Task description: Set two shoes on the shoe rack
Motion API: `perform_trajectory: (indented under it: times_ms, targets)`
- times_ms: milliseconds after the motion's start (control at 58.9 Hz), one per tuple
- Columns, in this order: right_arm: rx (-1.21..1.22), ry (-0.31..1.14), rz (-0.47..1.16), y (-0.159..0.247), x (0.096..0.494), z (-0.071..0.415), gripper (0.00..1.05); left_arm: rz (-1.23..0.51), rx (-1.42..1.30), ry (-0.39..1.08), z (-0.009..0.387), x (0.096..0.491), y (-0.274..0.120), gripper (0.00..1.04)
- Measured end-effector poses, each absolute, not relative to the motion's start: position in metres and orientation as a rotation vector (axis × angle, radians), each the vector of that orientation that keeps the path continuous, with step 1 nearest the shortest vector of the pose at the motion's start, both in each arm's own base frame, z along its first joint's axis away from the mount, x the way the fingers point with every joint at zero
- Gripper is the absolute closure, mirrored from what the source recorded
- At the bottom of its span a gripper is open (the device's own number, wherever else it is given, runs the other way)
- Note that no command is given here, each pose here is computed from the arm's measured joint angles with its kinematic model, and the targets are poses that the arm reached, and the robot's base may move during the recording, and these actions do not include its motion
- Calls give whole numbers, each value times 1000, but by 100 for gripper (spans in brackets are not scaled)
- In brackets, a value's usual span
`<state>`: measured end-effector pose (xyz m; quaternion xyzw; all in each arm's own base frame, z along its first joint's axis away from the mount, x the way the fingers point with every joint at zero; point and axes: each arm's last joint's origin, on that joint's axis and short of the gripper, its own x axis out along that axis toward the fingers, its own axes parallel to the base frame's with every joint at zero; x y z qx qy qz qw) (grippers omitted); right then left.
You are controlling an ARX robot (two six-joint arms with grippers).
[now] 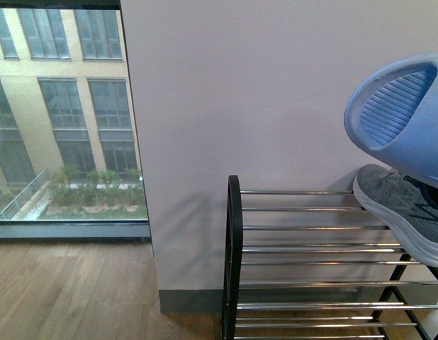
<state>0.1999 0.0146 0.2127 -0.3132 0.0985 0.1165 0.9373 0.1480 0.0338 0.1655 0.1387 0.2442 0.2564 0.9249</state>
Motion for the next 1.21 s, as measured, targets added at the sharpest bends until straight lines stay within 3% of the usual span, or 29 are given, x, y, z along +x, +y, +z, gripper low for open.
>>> perform_trajectory:
  times_ms: [204,255,323,611,934,1205]
  targets:
    - [-589,171,254,15,201,212,103,525,285,502,165,148,34,103]
    - [-418,84,289,17,205,215,103,528,285,502,165,148,34,103]
    - [-288,88,276,21,211,216,103,527,285,502,165,148,34,103]
    - [169,311,192,54,285,204,103,527,285,502,165,148,34,103]
    - [353,475,24,68,397,190,103,527,285,502,165,148,34,103]
    - [492,692,-179,51,444,143,103,527,285,502,165,148,34,103]
